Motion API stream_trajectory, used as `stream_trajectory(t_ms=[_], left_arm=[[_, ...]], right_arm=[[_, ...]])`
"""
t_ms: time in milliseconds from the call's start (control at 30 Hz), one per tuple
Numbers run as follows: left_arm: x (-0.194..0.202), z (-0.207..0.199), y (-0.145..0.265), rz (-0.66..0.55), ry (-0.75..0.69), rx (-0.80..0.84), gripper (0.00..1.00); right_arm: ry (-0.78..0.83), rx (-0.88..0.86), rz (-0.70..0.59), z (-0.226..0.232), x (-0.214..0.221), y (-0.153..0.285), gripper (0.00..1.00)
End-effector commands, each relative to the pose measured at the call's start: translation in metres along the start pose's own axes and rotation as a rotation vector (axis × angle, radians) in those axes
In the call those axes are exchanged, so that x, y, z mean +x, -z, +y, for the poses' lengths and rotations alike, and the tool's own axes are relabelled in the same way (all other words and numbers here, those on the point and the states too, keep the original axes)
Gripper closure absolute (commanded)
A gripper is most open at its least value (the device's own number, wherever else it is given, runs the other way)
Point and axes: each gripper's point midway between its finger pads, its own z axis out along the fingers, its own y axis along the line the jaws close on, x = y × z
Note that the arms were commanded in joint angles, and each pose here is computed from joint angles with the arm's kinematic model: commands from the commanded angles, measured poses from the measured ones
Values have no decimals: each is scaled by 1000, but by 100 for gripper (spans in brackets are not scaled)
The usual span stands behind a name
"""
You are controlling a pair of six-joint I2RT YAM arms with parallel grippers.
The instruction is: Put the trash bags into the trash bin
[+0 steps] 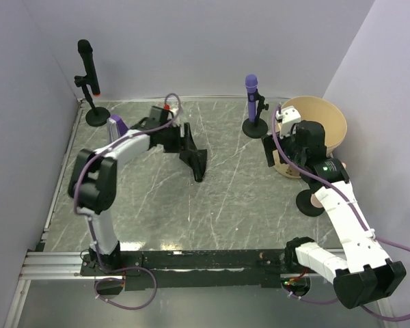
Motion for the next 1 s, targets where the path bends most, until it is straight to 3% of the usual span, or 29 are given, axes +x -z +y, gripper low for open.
stream_trajectory(t_ms=[0,100,367,400,433,533,667,800,967], left_arm=[[4,2,-38,18,102,-77,25],[21,6,-60,68,141,-107,37],[68,9,-100,168,160,-203,44],[73,9,-101,179,155,-209,54],[78,9,-100,186,140,-211,72],[79,3,-92,184,96,-184,97],[59,-37,-65,134,-81,20,100],[49,-81,-12,19,-241,287,99],[87,-83,26,23,-299,430,99]], right_arm=[[1,-42,-88,6,-20,14,1],[-19,-74,-73,13,-16,13,1],[-32,-153,-69,28,-7,13,1],[-29,-160,-69,30,-6,13,1],[-23,-169,-63,31,-4,13,1],[22,-247,-44,44,4,11,1],[3,-412,-7,73,15,3,1],[-58,-602,61,107,26,-13,3],[-70,-759,104,146,35,-34,5]])
